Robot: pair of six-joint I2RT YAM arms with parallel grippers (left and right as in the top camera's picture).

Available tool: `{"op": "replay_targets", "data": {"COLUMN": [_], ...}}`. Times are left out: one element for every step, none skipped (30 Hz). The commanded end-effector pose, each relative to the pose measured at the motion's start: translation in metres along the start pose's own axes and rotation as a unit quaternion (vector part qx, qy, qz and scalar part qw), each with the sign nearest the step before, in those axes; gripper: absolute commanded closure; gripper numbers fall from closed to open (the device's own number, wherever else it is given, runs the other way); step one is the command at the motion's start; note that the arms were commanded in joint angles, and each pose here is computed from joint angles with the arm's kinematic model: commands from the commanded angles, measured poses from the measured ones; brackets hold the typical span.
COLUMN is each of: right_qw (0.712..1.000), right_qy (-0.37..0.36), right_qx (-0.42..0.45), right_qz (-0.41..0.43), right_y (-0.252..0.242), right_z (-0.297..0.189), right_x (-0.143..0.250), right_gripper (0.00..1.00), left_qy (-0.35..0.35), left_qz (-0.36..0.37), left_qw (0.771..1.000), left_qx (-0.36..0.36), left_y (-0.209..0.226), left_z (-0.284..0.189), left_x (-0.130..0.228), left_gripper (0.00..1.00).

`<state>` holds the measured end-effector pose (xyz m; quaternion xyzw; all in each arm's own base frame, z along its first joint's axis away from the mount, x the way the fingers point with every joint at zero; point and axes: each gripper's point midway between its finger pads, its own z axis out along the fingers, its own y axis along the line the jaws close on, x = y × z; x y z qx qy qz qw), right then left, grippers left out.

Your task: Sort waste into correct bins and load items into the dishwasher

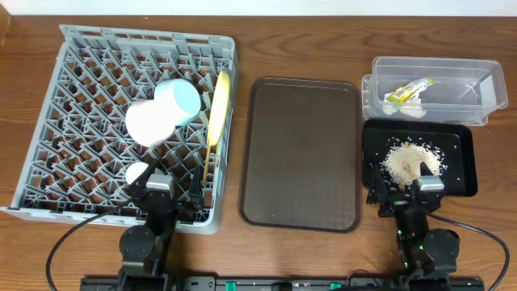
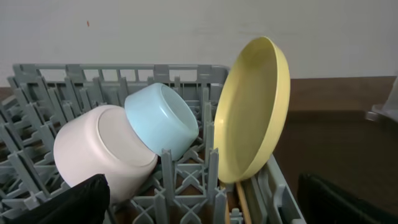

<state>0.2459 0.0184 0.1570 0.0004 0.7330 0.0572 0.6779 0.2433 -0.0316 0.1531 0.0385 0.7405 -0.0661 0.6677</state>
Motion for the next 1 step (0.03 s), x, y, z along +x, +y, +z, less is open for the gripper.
{"op": "replay_targets", "data": {"right_qw": [1.0], "right_qy": [0.002], "right_qx": [-0.005], "right_qz": [-0.005], "right_y": [0.0021], "right_z": [0.0], "right_x": [0.0011], "right_gripper": [0.01], "left_qy": [0.022], "left_qz": [0.005], "left_qw": [1.0], "left_qx": [0.011], "left_y": [-0.0034], "left_z": [0.0002], "left_x": [0.0139], "left_gripper": [0.04]}}
